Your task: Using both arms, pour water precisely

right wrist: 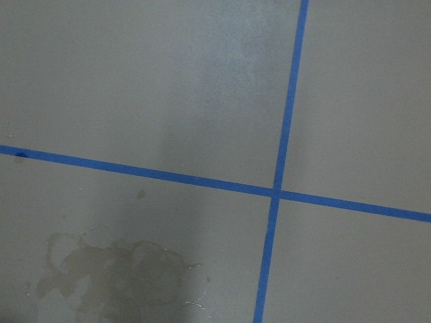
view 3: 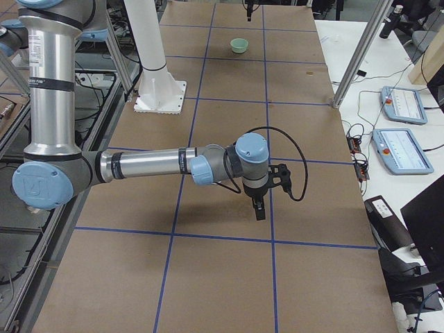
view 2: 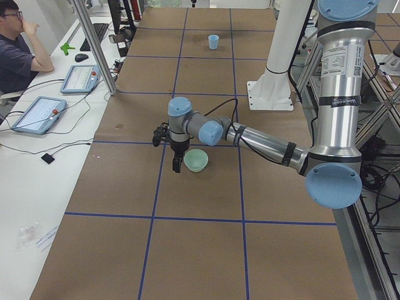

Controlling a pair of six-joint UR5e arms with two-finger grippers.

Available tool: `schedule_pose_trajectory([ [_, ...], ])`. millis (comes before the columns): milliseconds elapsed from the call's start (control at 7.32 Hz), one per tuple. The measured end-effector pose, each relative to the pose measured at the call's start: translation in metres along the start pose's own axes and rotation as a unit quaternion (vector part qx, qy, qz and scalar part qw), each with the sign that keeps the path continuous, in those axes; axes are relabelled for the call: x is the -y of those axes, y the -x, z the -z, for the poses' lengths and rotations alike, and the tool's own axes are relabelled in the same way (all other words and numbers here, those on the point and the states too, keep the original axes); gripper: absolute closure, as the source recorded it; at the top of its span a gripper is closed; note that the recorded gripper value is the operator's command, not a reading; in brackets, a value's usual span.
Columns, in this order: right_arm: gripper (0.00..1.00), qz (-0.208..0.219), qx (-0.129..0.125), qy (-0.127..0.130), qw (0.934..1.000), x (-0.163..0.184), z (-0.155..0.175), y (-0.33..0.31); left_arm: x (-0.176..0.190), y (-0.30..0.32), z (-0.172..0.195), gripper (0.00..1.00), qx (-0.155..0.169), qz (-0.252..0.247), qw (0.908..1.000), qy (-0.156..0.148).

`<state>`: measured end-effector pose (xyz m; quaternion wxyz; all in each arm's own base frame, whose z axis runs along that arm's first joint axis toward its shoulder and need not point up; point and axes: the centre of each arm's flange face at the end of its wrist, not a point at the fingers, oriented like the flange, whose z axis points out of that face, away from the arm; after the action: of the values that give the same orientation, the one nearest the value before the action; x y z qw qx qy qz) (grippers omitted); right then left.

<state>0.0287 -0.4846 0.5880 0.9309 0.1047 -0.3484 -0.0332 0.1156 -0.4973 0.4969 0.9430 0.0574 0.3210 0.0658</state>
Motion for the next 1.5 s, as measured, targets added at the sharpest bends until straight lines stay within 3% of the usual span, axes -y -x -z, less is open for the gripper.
schedule_pose_trajectory([
  [137, 0.0, -0.004, -0.007, 0.003, 1.0, -0.001, -0.002, -0.003, 0.012, 0.023, 0.016, 0.0, 0.006, -0.021, 0.9997, 0.01],
  [273, 0.0, -0.008, -0.006, 0.007, 0.9999, -0.003, -0.004, -0.005, 0.016, 0.058, 0.023, 0.0, -0.008, -0.027, 0.9994, 0.019],
  [547, 0.0, -0.025, 0.017, 0.027, 0.9992, -0.008, -0.007, -0.003, 0.009, 0.142, 0.011, 0.0, -0.061, -0.039, 0.9968, 0.032],
  [683, 0.0, -0.035, 0.031, 0.039, 0.9981, -0.01, -0.008, -0.002, 0.0, 0.181, 0.0, 0.0, -0.071, -0.038, 0.9962, 0.032],
  [957, 0.0, -0.052, 0.042, 0.057, 0.9961, -0.01, -0.008, 0.0, -0.018, 0.223, -0.012, 0.0, -0.071, -0.026, 0.997, 0.016],
  [1503, 0.0, -0.056, 0.043, 0.067, 0.9953, -0.016, -0.012, -0.004, -0.038, 0.211, 0.016, 0.0, -0.025, 0.015, 0.9995, -0.008],
])
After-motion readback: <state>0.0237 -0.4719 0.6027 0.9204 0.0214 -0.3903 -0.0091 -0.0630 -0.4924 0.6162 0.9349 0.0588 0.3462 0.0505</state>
